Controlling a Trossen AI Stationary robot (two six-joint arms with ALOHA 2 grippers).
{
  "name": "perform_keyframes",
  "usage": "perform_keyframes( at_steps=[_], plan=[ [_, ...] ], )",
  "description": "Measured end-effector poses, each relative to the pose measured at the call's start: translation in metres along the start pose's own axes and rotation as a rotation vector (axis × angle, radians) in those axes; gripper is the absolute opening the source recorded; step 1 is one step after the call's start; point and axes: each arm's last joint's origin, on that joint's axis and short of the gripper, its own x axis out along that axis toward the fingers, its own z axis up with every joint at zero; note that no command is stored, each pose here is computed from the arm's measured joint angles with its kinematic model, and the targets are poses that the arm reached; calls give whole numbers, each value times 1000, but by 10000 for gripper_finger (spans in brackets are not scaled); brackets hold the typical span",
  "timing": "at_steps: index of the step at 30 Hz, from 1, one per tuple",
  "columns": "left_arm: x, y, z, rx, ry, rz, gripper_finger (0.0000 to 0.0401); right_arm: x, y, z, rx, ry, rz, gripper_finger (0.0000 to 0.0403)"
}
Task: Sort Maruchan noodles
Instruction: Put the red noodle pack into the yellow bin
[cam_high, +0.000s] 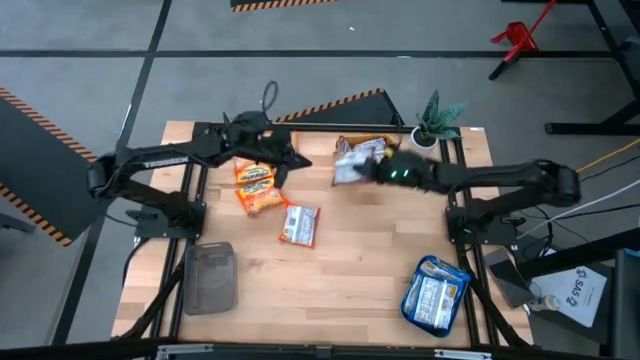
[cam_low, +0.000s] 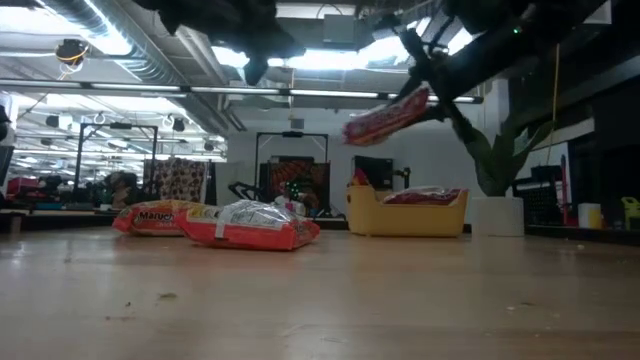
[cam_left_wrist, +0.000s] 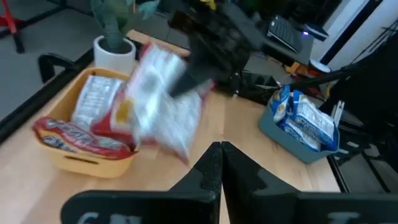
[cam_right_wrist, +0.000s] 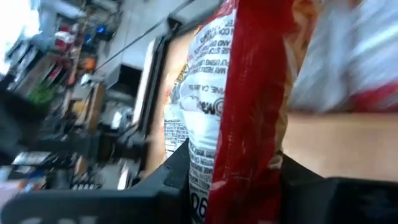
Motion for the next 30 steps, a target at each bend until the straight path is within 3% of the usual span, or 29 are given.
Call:
perform_keyframes(
  at_steps=[5,9,18,24,30],
  plan=[
    [-11,7,1,15,14,17,0,-18,-23,43,-5,0,-108,99],
    [-14,15,-2,27,53,17,0,-15,-38,65,-13,64,-104,100],
    [-19,30,-2,4,54,81,0,11,-66,72,-108,146,-201,102],
    [-22,36,-1,-1,39,153,0,25,-72,78,-201,110,-190,105],
    [-24,41,0,-10,30,202,0,26,-73,79,-270,96,-209,162]
  ],
)
